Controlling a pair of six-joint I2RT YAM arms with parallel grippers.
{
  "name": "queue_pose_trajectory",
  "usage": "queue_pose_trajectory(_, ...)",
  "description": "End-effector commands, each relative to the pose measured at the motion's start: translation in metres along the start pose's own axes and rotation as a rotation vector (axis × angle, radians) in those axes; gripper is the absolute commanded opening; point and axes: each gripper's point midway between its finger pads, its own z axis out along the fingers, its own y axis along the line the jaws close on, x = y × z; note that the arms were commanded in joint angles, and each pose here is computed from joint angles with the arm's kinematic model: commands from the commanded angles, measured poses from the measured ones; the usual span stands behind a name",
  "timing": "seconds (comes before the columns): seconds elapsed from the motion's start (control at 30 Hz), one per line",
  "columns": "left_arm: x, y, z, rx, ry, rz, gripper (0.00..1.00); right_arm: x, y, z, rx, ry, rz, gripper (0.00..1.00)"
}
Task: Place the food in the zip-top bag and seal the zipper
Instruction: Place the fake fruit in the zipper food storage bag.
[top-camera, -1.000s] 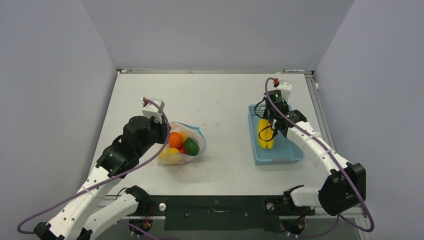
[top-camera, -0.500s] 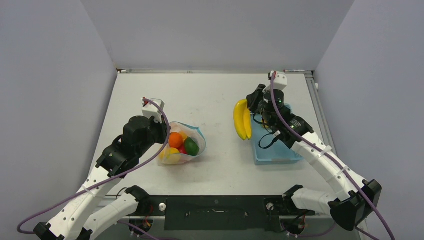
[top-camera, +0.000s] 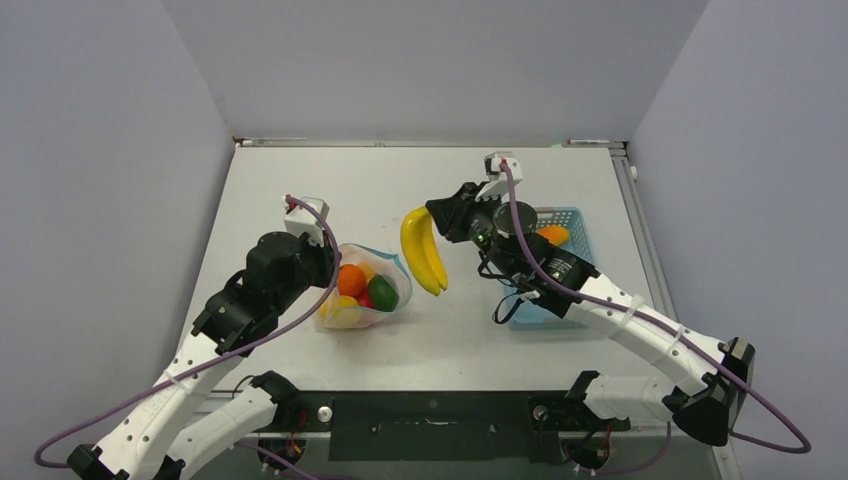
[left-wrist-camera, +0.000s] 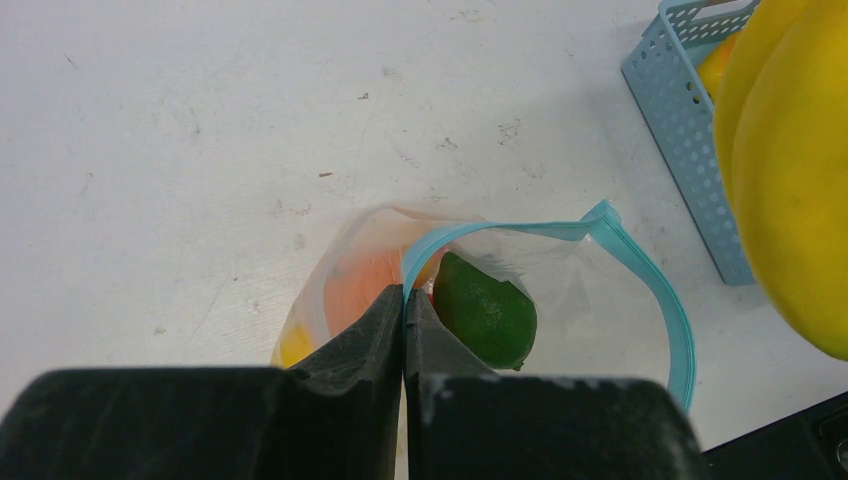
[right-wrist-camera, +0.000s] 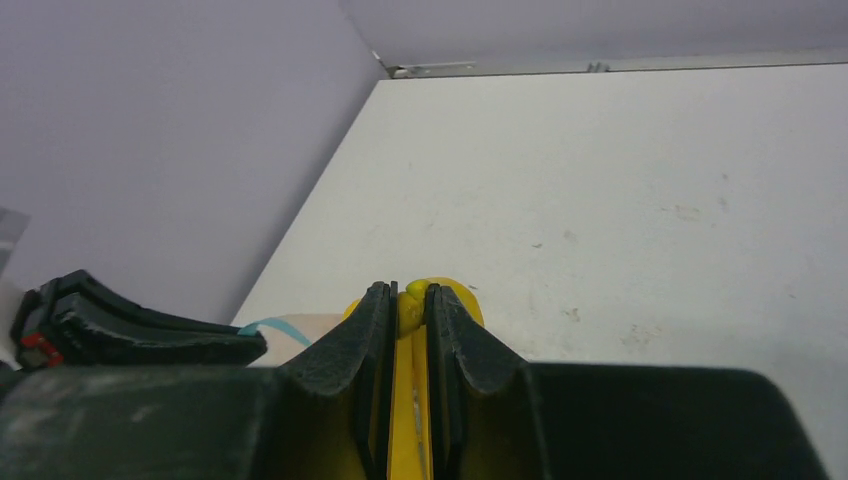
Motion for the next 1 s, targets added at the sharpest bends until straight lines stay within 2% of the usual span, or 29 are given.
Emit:
queue_pose_trajectory(0.0,-0.014,-0.002,-0.001,0.008,-0.058,-0.019,0.0,-0.039,0.058,-0.004,-0.175,-0.147,0.034,0.05)
queue_pose_trajectory(0.33,-0.014,-0.002,-0.002,0.01,-0.059,-0.02,0.0,-0.023,0.096,0.001,-0.331,-0.199,-0.009,0.05)
queue_pose_trajectory(0.97,-0.015,-0.004,-0.002,0.018,-0.062,-0.022,0.0,0.027,0.116,0.006,-0.563,-0.284,-0.073,0.05)
